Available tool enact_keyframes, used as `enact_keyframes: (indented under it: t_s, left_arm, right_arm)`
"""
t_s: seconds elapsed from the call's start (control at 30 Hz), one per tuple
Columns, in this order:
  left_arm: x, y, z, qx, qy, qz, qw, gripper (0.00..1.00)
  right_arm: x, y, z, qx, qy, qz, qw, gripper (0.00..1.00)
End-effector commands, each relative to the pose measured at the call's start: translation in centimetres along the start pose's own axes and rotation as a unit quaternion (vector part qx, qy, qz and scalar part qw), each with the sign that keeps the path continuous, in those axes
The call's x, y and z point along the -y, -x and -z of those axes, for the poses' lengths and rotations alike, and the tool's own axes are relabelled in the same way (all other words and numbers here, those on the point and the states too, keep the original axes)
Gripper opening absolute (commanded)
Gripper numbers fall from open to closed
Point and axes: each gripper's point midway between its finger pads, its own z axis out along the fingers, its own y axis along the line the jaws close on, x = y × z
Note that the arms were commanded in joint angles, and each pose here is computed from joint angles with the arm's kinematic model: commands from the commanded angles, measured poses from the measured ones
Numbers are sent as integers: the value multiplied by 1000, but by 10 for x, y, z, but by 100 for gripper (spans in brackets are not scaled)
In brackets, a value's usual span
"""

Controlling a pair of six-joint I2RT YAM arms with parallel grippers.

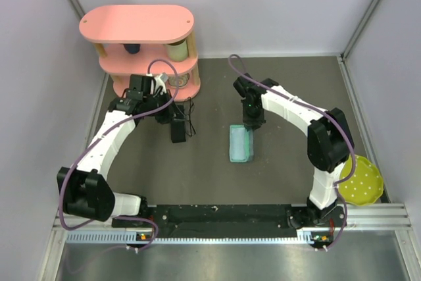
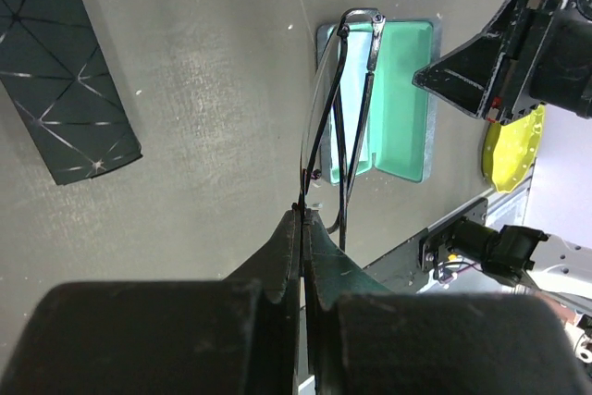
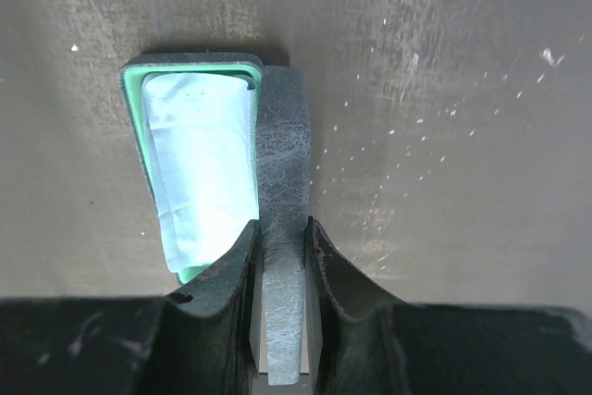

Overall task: Organize the sunglasses
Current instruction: Rotate the opened sunglasses case at the center of the board, then place the sunglasses case at the sunglasses case.

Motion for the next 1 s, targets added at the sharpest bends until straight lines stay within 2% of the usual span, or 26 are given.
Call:
enact_keyframes:
  t_s: [0.0,0.07,0.1,0.17,0.2,0.23,0.47,0.63,0.97]
  left_arm:
    - [2,-8,-8,-7,10,6,1000,0]
    - [3,-14,-15,-16,14,8,1000,0]
    - [8,-21,-23,-26,13,7,1000,0]
    - [13,-27,-31,-35,13,1,999,0]
    - [18,-34,-39,-46,16,-2,999,0]
    - [21,-37,-43,-51,17,-5,999,0]
    - [43,-59,-77,-87,11,-30,996,0]
    - [55,-69,-102,-111,8,-52,992,0]
    - [55,-74,-145,-123,45,-63,989,0]
  right_arm:
    - [-23,1,3,28,14,-113,993,0]
    - [-23,-3,-1,22,11,-119,993,3]
    - [-24,-2,-1,26,13,-124,992,13]
    - [-23,-2,-1,30,13,-127,991,20]
    - [-23,0,0,33,13,-128,991,30]
    - [-24,2,2,39,15,-130,991,34]
    - [-34,14,18,56,48,-120,990,54]
    - [-30,19,39,82,60,-118,988,61]
    - [3,16,68,128,53,-156,978,62]
